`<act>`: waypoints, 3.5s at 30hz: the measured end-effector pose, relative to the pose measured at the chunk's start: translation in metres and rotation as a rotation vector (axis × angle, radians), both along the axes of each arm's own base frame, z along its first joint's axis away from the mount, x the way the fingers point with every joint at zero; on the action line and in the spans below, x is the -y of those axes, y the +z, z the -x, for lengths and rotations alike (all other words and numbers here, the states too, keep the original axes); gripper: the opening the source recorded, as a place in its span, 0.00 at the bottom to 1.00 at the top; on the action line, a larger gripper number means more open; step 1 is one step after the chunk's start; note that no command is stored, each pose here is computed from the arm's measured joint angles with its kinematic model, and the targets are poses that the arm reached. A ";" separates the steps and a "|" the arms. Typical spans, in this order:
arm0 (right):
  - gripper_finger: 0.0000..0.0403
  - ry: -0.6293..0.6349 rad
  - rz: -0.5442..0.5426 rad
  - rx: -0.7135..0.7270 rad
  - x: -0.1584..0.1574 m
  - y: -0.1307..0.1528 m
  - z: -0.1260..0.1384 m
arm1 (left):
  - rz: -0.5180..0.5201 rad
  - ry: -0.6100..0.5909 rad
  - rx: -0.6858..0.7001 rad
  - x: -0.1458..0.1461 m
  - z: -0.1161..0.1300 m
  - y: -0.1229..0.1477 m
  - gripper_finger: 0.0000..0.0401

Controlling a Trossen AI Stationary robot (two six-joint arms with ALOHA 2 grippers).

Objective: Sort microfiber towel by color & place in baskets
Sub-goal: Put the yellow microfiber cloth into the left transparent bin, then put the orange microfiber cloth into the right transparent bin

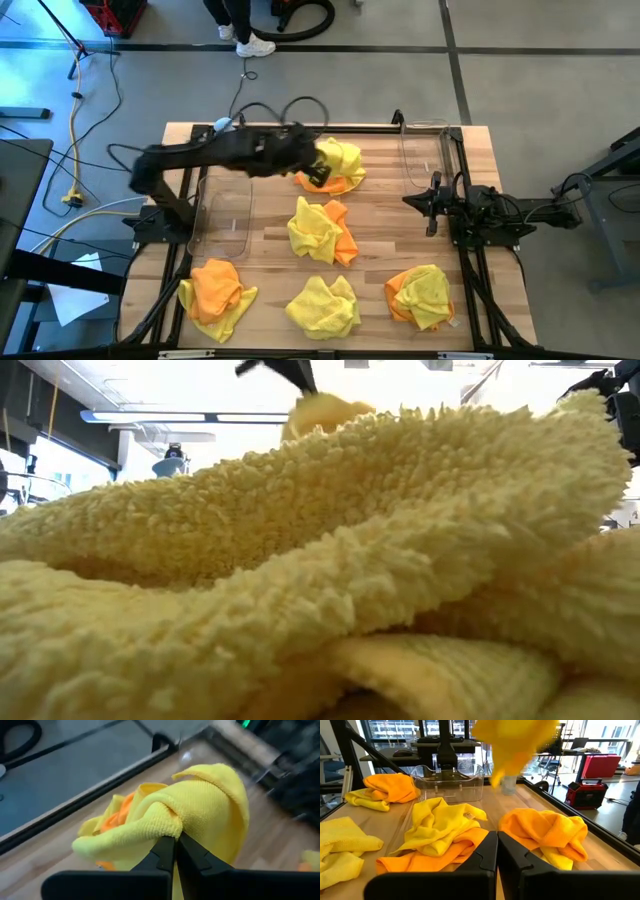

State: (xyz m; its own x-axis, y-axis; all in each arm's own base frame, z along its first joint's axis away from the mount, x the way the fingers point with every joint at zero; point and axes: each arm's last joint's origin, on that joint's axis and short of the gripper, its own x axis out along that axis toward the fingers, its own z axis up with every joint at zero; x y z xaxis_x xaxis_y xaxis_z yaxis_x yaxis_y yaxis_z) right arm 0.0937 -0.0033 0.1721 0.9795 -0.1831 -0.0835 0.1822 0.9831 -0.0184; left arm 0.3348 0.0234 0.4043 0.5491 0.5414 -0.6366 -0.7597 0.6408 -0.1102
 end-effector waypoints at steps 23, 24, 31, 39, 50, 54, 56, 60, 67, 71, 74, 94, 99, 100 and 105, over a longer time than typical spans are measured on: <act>0.00 0.002 0.000 -0.002 0.000 0.000 0.000 | 0.251 -0.198 -0.159 0.074 0.159 0.029 0.00; 0.00 0.002 0.000 -0.002 0.000 0.000 0.000 | 0.262 -0.213 -0.169 0.074 0.164 0.025 0.00; 0.00 0.002 0.000 -0.001 0.000 0.000 0.000 | 0.308 -0.303 -0.294 0.065 0.202 -0.011 0.00; 0.00 0.002 0.000 -0.001 0.000 0.000 0.000 | 0.291 -0.404 -0.470 0.056 0.228 -0.064 0.00; 0.00 0.002 0.000 -0.001 0.000 0.000 0.000 | 0.171 -0.695 -0.725 0.056 0.214 -0.148 0.00; 0.00 0.001 0.000 -0.001 0.000 0.000 0.000 | 0.131 -0.758 -0.768 0.052 0.208 -0.173 0.00; 0.00 0.001 0.000 -0.001 0.000 0.000 0.000 | 0.106 -0.764 -0.792 0.048 0.205 -0.180 0.00; 0.00 0.001 0.000 -0.001 0.000 0.000 0.000 | 0.107 -0.750 -0.792 0.045 0.198 -0.190 0.00; 0.00 0.002 0.000 -0.001 0.000 0.000 0.000 | 0.161 -0.710 -0.853 0.040 0.188 -0.199 0.08; 0.00 0.001 0.000 -0.001 0.000 0.000 0.000 | 0.219 -0.695 -0.879 0.037 0.179 -0.208 0.20; 0.00 0.002 0.000 -0.001 0.000 0.000 0.000 | 0.254 -0.670 -0.935 0.034 0.174 -0.216 0.28; 0.00 0.001 0.000 -0.001 0.000 0.000 0.000 | 0.310 -0.582 -1.000 0.031 0.171 -0.199 0.40; 0.00 0.001 0.000 -0.001 0.000 0.000 0.000 | 0.309 -0.528 -0.885 0.031 0.169 -0.168 0.40; 0.00 0.001 0.000 -0.001 0.000 0.000 0.000 | 0.309 -0.515 -0.854 0.031 0.169 -0.162 0.40; 0.00 0.001 0.000 -0.001 0.000 0.000 0.000 | 0.320 -0.511 -0.716 0.032 0.166 -0.133 0.40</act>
State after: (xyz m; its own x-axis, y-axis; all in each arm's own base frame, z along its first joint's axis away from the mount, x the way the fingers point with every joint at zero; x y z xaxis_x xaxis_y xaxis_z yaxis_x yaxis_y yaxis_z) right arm 0.0937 -0.0032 0.1721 0.9797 -0.1821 -0.0840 0.1812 0.9833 -0.0185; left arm 0.1684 -0.0086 0.2711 0.0915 0.0833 -0.9923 -0.3498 0.9357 0.0462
